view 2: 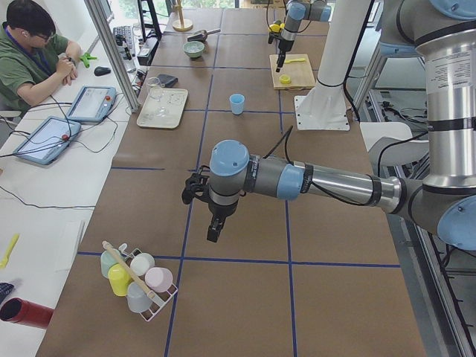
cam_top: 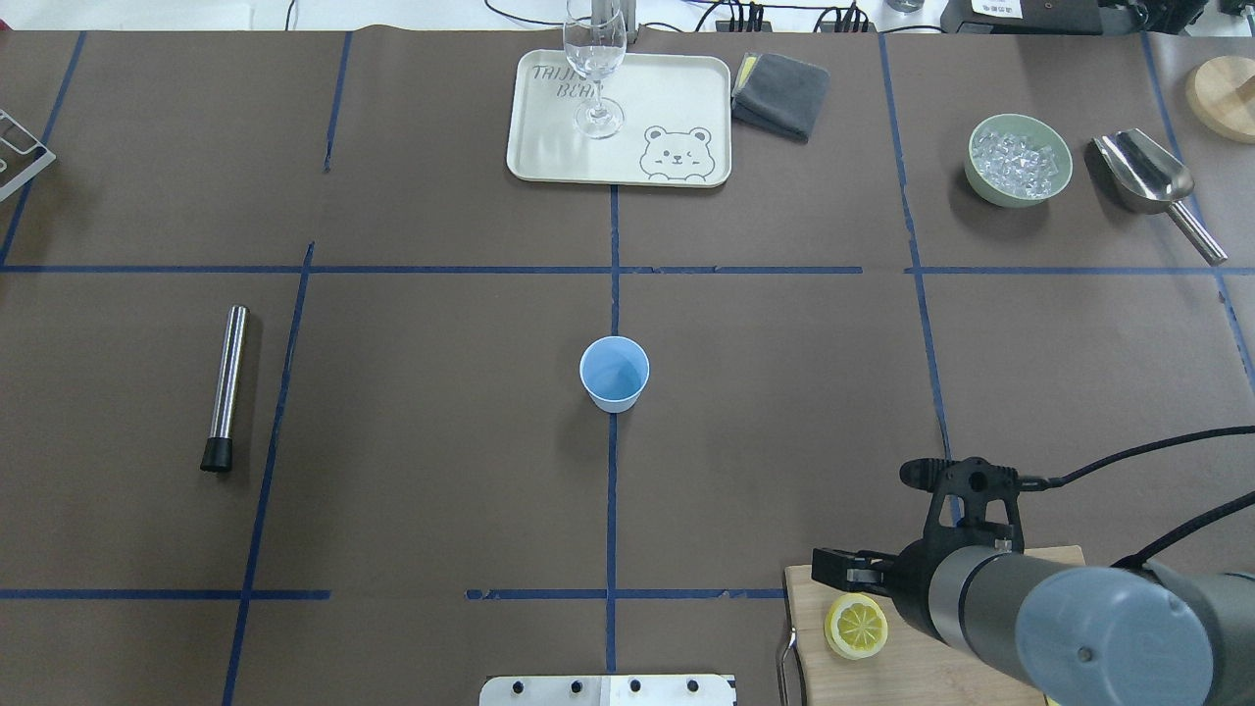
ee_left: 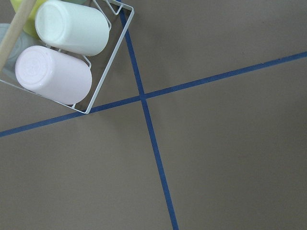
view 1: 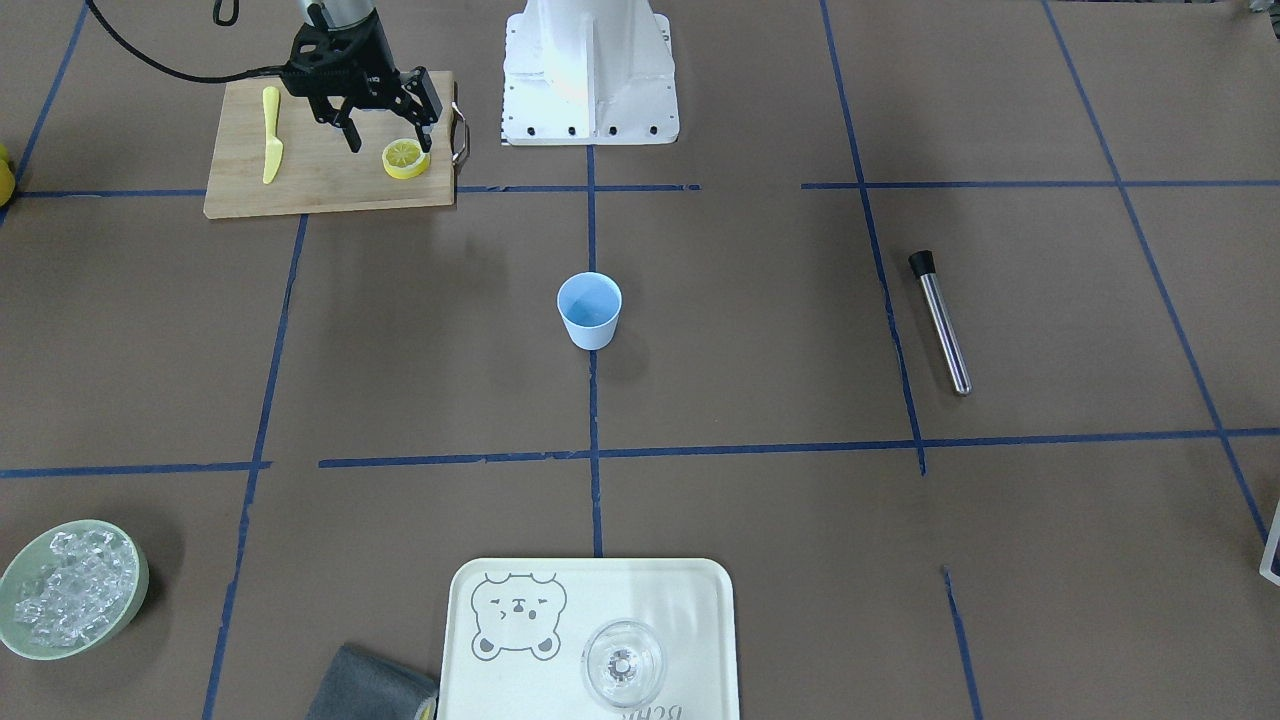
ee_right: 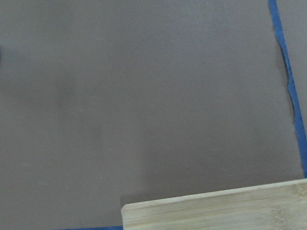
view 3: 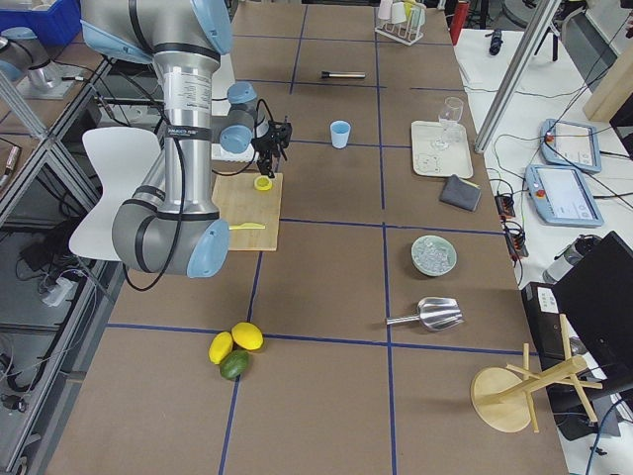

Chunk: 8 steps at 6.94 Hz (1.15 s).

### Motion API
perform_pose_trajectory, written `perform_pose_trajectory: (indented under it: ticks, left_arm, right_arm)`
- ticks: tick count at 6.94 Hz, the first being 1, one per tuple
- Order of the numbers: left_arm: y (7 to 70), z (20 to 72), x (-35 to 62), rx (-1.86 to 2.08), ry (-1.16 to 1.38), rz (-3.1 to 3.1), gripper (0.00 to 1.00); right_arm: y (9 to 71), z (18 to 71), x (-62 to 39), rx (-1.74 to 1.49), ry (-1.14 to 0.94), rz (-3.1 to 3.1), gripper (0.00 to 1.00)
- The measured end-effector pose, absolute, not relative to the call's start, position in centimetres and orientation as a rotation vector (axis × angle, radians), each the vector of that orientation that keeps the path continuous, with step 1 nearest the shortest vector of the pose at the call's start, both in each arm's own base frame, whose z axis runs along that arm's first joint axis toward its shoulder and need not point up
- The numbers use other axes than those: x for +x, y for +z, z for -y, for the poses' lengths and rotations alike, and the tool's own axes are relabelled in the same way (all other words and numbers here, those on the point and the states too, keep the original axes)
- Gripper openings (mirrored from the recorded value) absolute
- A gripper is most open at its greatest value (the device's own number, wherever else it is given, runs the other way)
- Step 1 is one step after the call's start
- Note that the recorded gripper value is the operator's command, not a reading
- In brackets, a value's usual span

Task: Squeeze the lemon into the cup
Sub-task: 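Move the right gripper down toward the lemon slices on the cutting board, then close the right gripper on a lemon slice and lift it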

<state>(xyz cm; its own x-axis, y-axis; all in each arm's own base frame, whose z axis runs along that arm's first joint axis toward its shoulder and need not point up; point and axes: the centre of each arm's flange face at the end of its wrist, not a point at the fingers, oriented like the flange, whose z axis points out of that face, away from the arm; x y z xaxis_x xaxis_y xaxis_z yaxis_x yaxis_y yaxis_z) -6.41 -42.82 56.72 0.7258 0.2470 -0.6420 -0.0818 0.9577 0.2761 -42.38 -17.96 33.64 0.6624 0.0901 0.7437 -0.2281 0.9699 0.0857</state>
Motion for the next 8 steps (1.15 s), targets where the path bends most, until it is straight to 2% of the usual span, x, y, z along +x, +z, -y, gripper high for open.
perform_pose_trajectory:
  ticks: [3, 8]
  left_arm:
    - [56.6, 42.8, -6.4, 0.238, 0.184, -0.738, 1.00]
    - [56.5, 42.9, -6.4, 0.241, 0.185, -0.739, 1.00]
  right_arm:
    - [36.8, 16.3, -45.3, 0.193, 0.157, 0.797, 1.00]
    - [37.4, 14.7, -46.2, 0.184, 0.126, 0.796, 1.00]
